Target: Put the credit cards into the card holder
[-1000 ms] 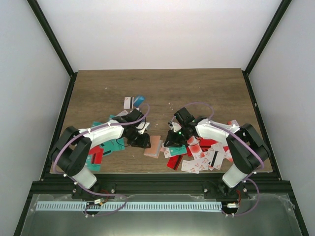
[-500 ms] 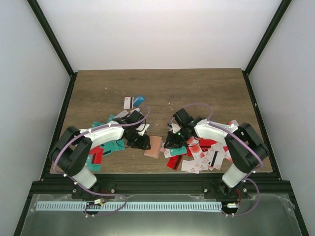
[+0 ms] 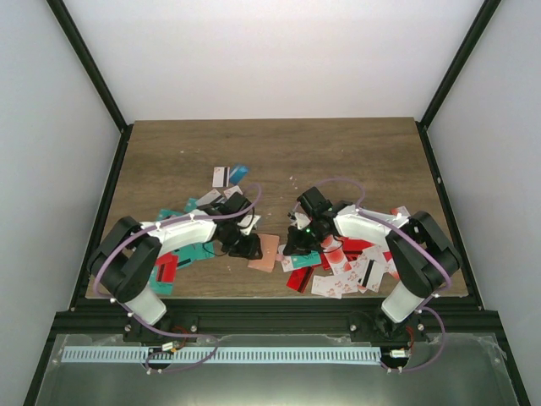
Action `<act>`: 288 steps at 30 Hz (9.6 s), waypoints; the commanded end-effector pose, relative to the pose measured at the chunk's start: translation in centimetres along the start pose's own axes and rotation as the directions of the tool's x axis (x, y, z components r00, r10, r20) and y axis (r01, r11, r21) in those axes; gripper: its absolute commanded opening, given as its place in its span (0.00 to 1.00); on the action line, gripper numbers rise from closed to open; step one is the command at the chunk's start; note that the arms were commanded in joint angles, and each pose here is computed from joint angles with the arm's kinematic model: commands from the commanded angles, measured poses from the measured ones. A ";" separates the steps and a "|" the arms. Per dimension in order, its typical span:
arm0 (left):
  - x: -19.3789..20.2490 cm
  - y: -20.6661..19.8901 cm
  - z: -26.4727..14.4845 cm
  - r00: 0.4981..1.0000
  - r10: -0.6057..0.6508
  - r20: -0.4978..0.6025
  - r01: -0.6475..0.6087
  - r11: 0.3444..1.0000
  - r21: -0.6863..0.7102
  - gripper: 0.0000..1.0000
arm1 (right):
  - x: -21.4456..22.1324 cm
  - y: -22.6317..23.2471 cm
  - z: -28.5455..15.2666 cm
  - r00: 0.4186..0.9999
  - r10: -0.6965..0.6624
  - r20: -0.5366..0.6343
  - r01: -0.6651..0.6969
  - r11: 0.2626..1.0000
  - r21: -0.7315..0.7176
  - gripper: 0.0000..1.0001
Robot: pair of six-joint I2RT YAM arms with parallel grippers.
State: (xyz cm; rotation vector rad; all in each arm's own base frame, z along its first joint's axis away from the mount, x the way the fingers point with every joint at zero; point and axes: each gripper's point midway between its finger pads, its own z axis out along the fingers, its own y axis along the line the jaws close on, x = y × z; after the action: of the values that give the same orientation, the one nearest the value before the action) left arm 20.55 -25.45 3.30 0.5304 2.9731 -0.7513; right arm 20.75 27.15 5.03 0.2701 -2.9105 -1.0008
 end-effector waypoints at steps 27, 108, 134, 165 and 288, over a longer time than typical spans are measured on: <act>0.2 -1.6 1.6 1.000 -0.022 -0.012 0.022 1.000 -0.015 0.39 | -1.9 2.7 1.0 0.999 -0.008 -0.034 0.006 0.998 -0.055 0.01; -0.8 -0.3 2.1 0.999 0.006 -0.040 -0.008 0.999 -0.036 0.39 | -4.1 2.1 4.5 0.991 0.099 -0.090 -0.099 0.995 0.010 0.01; -0.4 0.4 2.4 1.000 -0.014 -0.026 0.012 0.998 -0.066 0.35 | -5.3 1.8 3.0 0.989 0.147 -0.015 -0.144 0.982 0.122 0.01; -0.7 0.7 2.5 0.999 -0.040 -0.013 0.038 0.996 -0.084 0.35 | -3.4 1.4 3.8 0.987 0.146 -0.071 -0.141 0.988 0.068 0.01; -0.1 -3.2 5.3 0.997 -0.080 0.004 0.078 0.985 0.153 0.18 | 4.8 -6.0 7.5 0.969 0.241 -0.058 -0.161 0.791 0.591 0.01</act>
State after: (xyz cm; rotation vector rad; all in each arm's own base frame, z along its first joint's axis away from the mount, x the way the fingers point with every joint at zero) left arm 21.20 -28.95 2.06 0.3595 2.9457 -0.9034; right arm 22.13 30.07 3.12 -0.0054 -3.0813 -0.4835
